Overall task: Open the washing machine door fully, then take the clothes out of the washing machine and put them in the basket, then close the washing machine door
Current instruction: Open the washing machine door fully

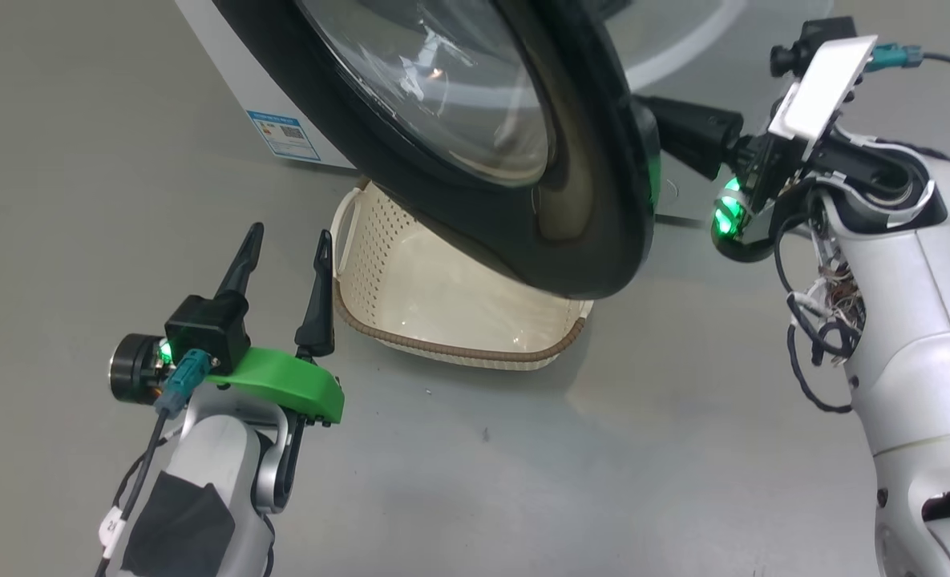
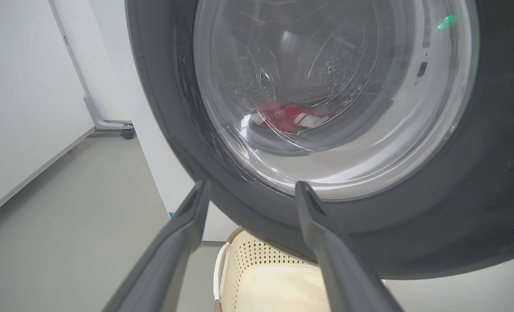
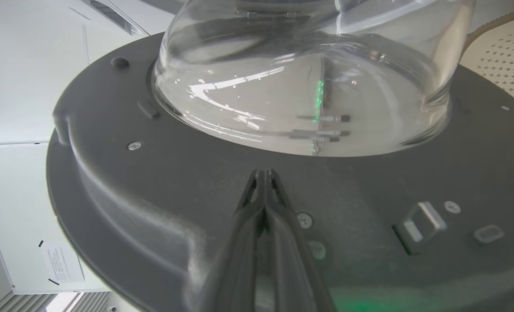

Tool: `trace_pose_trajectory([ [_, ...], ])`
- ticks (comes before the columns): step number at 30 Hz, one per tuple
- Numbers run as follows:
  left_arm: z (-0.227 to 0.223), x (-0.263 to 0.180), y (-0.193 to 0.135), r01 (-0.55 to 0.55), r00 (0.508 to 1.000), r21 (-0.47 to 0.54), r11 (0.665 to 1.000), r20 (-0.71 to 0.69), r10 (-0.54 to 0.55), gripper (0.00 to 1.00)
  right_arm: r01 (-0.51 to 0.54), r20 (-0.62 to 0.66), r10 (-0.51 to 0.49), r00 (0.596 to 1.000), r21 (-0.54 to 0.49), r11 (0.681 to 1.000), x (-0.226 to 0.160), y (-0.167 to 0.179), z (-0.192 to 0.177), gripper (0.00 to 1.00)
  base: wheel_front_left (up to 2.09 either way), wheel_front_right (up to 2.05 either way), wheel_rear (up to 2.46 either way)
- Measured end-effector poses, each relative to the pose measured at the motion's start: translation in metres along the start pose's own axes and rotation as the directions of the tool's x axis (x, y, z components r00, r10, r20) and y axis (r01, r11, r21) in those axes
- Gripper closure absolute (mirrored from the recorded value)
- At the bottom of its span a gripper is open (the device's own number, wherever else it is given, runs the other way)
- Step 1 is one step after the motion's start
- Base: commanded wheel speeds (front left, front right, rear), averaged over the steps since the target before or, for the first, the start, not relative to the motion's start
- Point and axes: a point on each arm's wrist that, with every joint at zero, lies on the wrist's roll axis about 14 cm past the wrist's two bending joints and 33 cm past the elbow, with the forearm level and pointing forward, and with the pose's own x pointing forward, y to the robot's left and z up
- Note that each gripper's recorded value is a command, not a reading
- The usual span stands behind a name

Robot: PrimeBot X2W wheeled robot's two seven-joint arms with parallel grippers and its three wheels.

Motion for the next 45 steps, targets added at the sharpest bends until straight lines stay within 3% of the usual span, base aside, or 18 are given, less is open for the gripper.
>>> trace_pose_trajectory([
  [20, 0.011, -0.038, 0.032, -0.098, 0.995, 0.005, 0.995, 0.016, 0.098, 0.00, -0.018, -0.248, 0.025, 0.968, 0.028, 0.999, 0.026, -0.001, -0.094, 1.00, 0.00, 0.00, 0.00],
  [45, 0.012, -0.077, 0.069, -0.221, 0.975, -0.015, 0.975, 0.014, 0.221, 0.00, -0.089, -0.478, 0.127, 0.869, 0.100, 0.991, 0.062, 0.014, -0.179, 1.00, 0.00, 0.00, 0.00],
])
